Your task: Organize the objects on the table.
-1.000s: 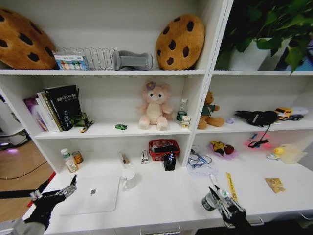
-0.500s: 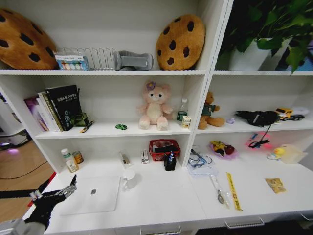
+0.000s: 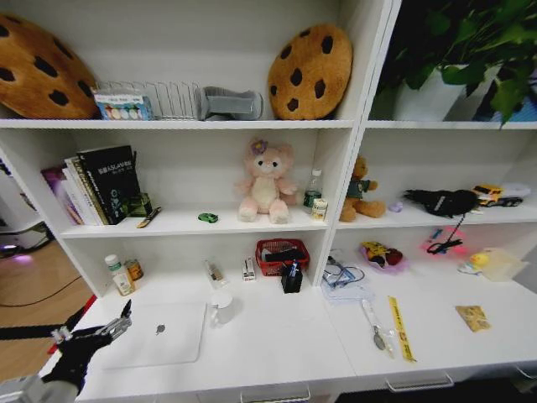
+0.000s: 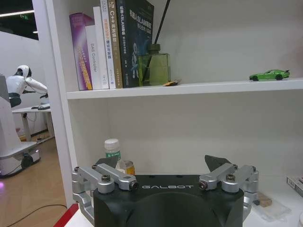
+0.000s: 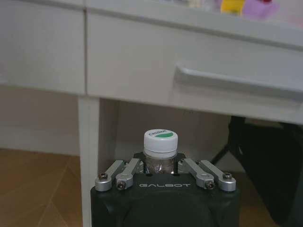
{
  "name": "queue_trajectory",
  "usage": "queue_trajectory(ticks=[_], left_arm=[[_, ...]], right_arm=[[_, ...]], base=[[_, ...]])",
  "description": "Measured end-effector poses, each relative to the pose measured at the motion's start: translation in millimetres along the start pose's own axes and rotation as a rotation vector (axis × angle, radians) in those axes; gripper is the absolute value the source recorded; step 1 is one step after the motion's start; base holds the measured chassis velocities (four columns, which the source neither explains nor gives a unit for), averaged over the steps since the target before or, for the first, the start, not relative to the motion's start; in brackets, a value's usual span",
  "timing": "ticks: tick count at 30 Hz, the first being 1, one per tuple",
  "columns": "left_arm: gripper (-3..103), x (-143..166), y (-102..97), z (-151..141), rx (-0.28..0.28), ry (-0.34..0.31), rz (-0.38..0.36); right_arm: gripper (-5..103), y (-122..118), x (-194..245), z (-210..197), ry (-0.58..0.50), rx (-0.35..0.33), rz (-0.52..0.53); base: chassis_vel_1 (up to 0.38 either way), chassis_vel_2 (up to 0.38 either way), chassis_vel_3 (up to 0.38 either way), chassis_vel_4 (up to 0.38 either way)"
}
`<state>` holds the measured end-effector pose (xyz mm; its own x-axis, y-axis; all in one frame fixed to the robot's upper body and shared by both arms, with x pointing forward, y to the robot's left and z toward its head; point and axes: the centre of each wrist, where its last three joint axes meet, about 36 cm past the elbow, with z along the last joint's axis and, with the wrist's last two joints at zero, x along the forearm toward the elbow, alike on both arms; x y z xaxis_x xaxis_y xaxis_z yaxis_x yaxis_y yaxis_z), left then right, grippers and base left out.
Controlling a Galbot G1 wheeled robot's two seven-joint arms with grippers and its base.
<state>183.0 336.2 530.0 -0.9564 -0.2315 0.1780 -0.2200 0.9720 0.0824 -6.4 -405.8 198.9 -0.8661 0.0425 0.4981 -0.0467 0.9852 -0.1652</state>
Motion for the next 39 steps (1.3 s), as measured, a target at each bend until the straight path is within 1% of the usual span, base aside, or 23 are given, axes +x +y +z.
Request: queue_trajectory(ticks=[1,3,5,6,7,10,12,22,34,37,39], left_arm=[[100,0.0,0.0,0.0,0.0,0.0,0.0],[100,0.0,0.0,0.0,0.0,0.0,0.0],[100,0.0,0.0,0.0,0.0,0.0,0.0],[100,0.0,0.0,0.0,0.0,0.0,0.0],[100,0.0,0.0,0.0,0.0,0.0,0.0],[100,0.0,0.1,0.1,0.0,0.0,0.0],[100,0.0,0.0,0.1,0.0,0.0,0.0],[100,0.0,0.1,0.1,0.0,0.0,0.0],[100,0.0,0.0,0.1,0.0,0.0,0.0],[100,0.0,0.0,0.1,0.0,0.0,0.0],[100,0.0,0.1,0.1,0.0,0.0,0.0]], right_arm=[[26,0.0,0.0,0.0,0.0,0.0,0.0],[26,-3.2,-9.8,17.8,0.033,-0.03,0.031],[26,-3.9,-12.2,22.1,0.033,-0.037,0.041],[26,-3.6,-16.6,28.1,0.022,-0.051,0.063],[26,-3.6,-16.6,28.1,0.022,-0.051,0.063],[26,1.1,-22.0,29.3,0.015,-0.09,0.082],[26,2.1,-25.1,28.8,0.013,-0.096,0.08],[26,3.5,-37.1,31.3,0.012,-0.104,0.07],[26,5.6,-44.6,39.0,0.017,-0.104,0.071],[26,10.7,-56.0,42.2,0.029,-0.1,0.053],[26,14.2,-71.0,42.6,0.041,-0.096,0.029]], base=[[0.0,0.0,0.0,0.0],[0.0,0.0,0.0,0.0],[0.0,0.0,0.0,0.0],[0.0,0.0,0.0,0.0],[0.0,0.0,0.0,0.0],[0.0,0.0,0.0,0.0],[0.0,0.0,0.0,0.0],[-0.015,-0.018,0.019,0.017],[-0.154,-0.155,0.151,0.164],[0.002,-0.022,0.024,0.037],[0.014,0.026,-0.011,-0.023]])
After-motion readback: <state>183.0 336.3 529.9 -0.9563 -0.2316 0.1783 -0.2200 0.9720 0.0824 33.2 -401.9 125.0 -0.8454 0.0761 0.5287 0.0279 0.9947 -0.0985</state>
